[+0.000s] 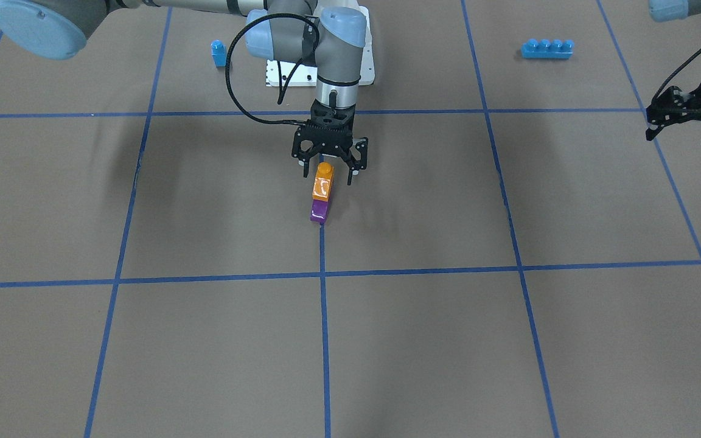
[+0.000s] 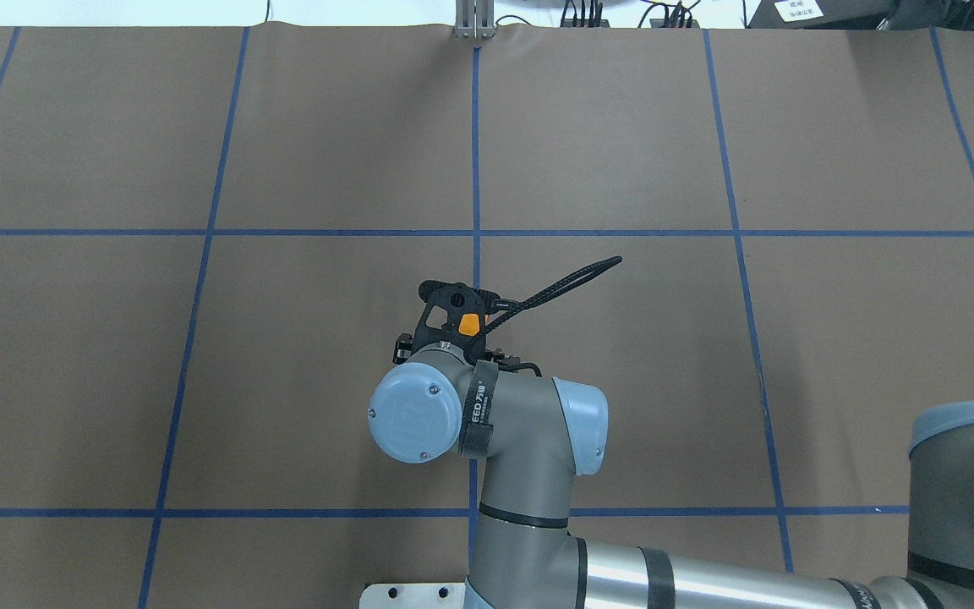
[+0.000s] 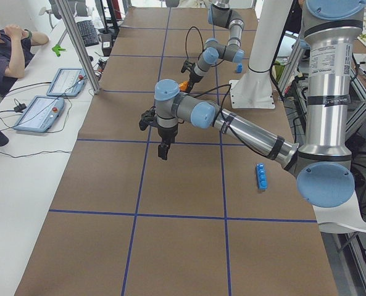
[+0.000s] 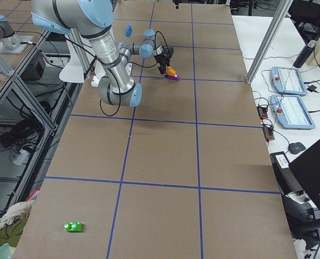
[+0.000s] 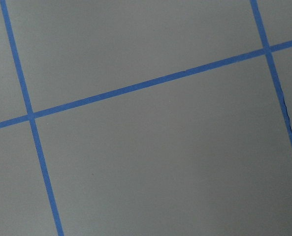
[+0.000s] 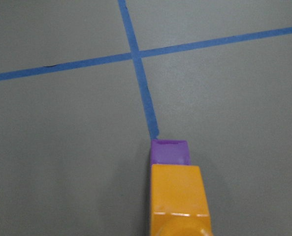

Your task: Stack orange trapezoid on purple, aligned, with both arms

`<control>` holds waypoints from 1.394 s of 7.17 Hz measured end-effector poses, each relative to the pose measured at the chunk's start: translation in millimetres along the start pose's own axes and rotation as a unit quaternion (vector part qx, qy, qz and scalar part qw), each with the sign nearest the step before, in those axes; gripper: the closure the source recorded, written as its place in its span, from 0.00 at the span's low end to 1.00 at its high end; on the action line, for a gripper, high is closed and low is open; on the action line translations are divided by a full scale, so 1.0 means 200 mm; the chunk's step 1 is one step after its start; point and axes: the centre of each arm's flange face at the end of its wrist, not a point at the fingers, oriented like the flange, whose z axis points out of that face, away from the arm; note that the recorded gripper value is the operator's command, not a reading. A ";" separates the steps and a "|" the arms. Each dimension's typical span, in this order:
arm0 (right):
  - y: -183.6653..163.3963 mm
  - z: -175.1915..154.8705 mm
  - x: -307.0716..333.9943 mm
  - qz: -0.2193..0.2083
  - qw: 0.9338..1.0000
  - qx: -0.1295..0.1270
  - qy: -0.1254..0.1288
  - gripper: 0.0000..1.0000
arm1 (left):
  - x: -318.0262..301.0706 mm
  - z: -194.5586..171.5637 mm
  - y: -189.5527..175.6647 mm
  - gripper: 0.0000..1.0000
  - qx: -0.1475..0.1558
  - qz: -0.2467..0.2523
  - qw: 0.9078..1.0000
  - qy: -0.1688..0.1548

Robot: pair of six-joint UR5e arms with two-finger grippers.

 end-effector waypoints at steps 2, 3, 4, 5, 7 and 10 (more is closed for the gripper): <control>-0.16 -0.30 0.08 -0.013 0.999 -0.028 -0.015 0.00 | 0.01 -0.01 0.00 0.00 0.002 0.001 1.000 0.001; -0.30 -0.48 0.15 -0.021 0.999 -0.046 -0.021 0.00 | 0.00 -0.01 0.00 0.00 0.002 0.000 1.000 0.001; -0.48 -0.61 0.23 -0.028 0.997 -0.066 -0.027 0.00 | 0.00 -0.01 0.00 0.00 0.002 0.000 1.000 0.001; -0.72 -0.66 0.35 -0.038 0.995 -0.087 -0.032 0.00 | -0.01 -0.01 0.01 0.00 0.003 0.001 1.000 0.000; -1.22 -0.66 0.80 -0.086 0.988 -0.125 -0.040 0.00 | -0.07 0.01 0.06 0.00 0.002 -0.005 1.000 -0.006; -1.70 -0.57 1.69 -0.188 0.967 -0.168 -0.043 0.00 | -0.30 -0.03 0.14 0.00 0.005 -0.034 0.999 -0.025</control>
